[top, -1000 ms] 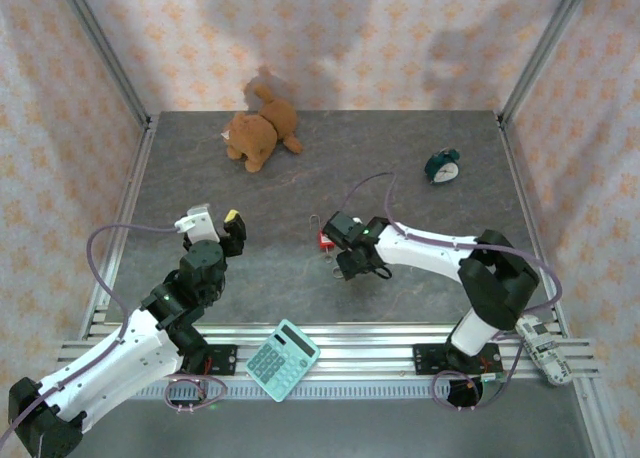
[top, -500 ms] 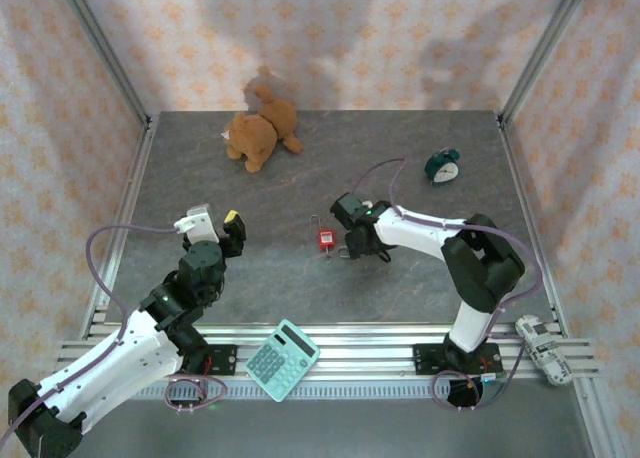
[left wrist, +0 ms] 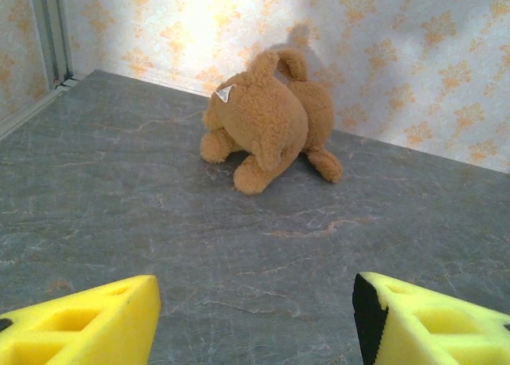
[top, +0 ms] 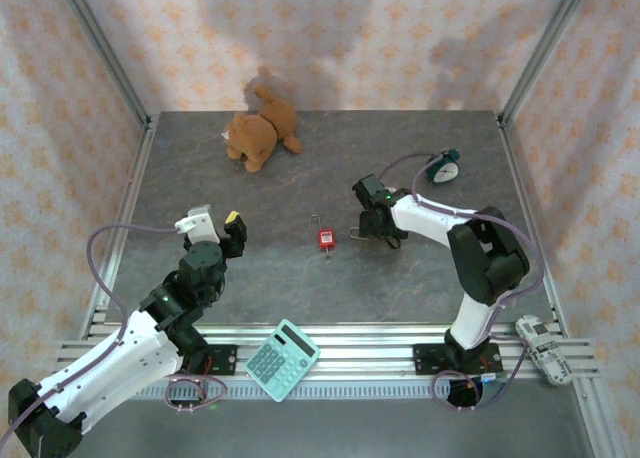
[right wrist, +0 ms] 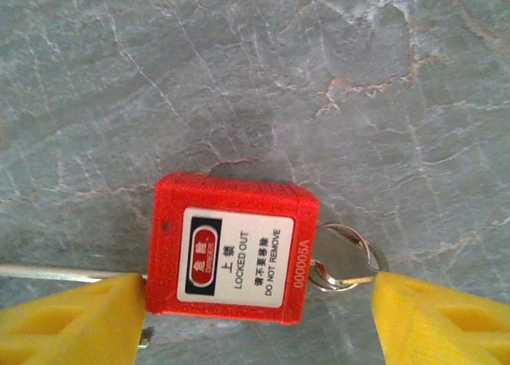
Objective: Unlock with the key
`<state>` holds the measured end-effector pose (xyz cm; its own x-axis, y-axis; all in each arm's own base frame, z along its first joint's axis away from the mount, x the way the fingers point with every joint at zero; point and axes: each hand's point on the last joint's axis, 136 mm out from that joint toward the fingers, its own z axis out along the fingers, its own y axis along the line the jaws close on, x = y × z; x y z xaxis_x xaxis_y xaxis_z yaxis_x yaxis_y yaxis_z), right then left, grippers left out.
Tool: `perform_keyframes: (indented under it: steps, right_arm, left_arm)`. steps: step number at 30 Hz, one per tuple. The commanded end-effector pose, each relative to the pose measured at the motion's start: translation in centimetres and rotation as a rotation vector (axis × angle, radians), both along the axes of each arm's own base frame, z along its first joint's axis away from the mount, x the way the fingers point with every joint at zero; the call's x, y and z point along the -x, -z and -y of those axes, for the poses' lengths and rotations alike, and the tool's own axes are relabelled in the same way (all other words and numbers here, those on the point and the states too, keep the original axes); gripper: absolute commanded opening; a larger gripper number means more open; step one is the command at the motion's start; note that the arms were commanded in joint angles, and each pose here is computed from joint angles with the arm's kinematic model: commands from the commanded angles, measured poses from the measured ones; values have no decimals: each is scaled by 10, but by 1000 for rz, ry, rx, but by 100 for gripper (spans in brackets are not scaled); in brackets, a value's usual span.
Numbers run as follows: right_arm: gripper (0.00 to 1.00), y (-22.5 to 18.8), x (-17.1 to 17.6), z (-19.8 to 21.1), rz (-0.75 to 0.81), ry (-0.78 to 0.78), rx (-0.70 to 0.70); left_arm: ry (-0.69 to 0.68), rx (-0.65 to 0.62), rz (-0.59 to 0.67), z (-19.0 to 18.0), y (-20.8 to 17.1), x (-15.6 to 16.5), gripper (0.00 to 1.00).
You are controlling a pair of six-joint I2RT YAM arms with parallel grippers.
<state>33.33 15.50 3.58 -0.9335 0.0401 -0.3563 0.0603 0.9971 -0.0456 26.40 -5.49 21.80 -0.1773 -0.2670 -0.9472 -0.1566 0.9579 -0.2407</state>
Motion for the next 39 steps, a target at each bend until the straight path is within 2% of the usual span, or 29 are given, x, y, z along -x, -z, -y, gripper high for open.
perform_keyframes:
  steps: [1, 8, 11, 14, 15, 16, 17, 18, 19, 20, 21, 23, 26, 28, 29, 30, 31, 33, 34, 36, 37, 39]
  right_arm:
    - [74, -10, 4, -18, -4, 12, -141]
    - [74, -4, 30, -46, -73, -7, -359]
    - [73, -5, 36, -55, -90, -23, -408]
    - [72, -18, 39, -51, -53, -39, -390]
    - [72, -27, 39, -47, -23, -40, -382]
    - [72, -42, 38, -43, 27, -47, -384]
    - [72, -60, 37, -39, 86, -58, -390]
    - [73, -78, 36, -36, 147, -70, -400]
    - [81, -101, 36, -32, 220, -86, -414]
    - [100, -125, 36, -26, 305, -100, -419]
    - [99, -146, 36, -20, 381, -100, -419]
    - [99, -186, 41, -6, 530, -122, -395]
    - [99, -213, 40, 23, 693, -44, -325]
    - [99, -216, 38, 60, 751, 96, -176]
    - [99, -216, 40, 78, 762, 163, -105]
    - [100, -215, 41, 88, 770, 186, -55]
    - [100, -214, 41, 97, 793, 208, -13]
    - [100, -205, 40, 107, 848, 211, 19]
    - [100, -203, 40, 108, 895, 175, 28]
    - [99, -200, 40, 107, 994, 98, 47]
    - [100, -197, 41, 104, 1030, 57, 49]
    - [99, -193, 40, 98, 1072, -29, 63]
  left_arm:
    - [-10, 22, -2, -2, 4, 1, 66]
    - [-2, 36, 0, -1, 7, 2, 66]
    - [3, 45, 2, 0, 6, 1, 66]
    - [55, 51, -11, 10, 8, 0, 66]
    - [72, 43, -22, 13, 9, 0, 68]
    - [80, 34, -37, 15, 10, 0, 77]
    - [78, 19, -54, 14, 11, 0, 97]
    - [82, -7, -69, 14, 11, 0, 99]
    - [86, -39, -77, 14, 6, -1, 99]
    - [78, -65, -81, 13, -1, -2, 99]
    - [63, -81, -82, 10, -9, -2, 99]
    - [26, -125, -79, 4, -25, -5, 99]
    - [38, -232, -60, 4, -36, -9, 99]
    - [47, -371, 10, 6, -36, -16, 99]
    - [-9, -434, 53, -2, -35, -18, 100]
    - [-96, -478, 77, -16, -27, -17, 100]
    - [-199, -469, 142, -34, -24, -15, 100]
    - [-218, -517, 191, -49, -8, -14, 100]
    - [-224, -531, 172, -57, 3, -16, 100]
    - [-249, -499, 79, -77, 27, -22, 100]
    - [-227, -438, 55, -82, 39, -27, 100]
    - [-205, -316, 72, -86, 50, -37, 100]
